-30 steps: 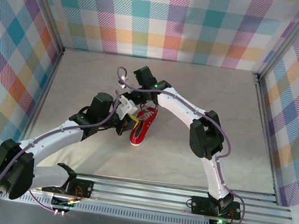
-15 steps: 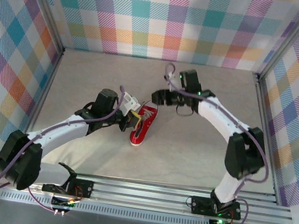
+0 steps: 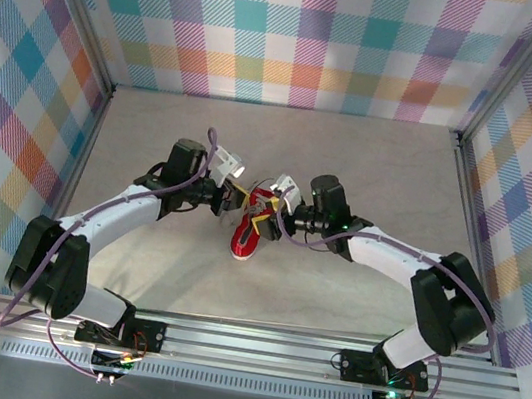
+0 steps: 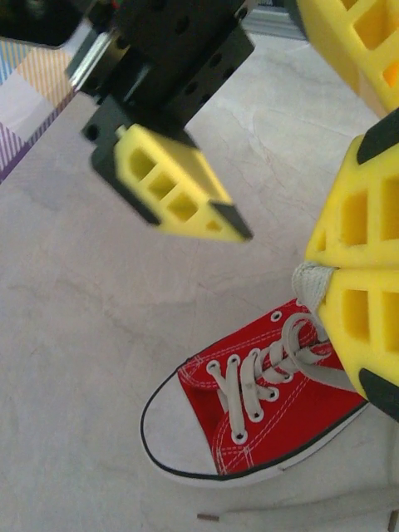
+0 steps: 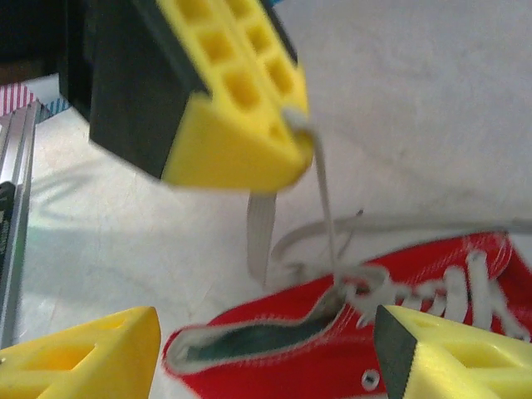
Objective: Tie the shoes
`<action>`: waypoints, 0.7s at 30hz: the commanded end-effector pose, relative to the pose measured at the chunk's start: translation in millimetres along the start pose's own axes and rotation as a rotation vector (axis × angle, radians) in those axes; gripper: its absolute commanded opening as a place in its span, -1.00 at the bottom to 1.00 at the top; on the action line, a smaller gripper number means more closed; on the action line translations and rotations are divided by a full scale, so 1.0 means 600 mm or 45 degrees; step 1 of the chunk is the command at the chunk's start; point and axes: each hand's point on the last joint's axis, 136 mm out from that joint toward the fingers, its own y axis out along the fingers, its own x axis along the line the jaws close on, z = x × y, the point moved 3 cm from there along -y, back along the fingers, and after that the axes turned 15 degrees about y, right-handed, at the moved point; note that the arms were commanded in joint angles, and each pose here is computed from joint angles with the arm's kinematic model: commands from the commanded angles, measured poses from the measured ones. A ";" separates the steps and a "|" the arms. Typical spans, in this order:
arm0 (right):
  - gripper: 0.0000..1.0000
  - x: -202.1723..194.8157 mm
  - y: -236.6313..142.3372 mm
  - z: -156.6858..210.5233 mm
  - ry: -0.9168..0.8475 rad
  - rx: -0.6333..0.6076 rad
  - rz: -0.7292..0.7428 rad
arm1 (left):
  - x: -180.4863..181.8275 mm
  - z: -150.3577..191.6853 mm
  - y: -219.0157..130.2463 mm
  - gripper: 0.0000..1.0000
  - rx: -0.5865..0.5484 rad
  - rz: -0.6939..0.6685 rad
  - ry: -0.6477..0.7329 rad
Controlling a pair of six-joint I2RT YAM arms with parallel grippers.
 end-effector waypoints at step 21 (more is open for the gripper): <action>-0.85 0.021 0.077 -0.040 -0.193 -0.072 -0.138 | -0.010 -0.011 -0.007 -1.00 -0.004 0.096 -0.053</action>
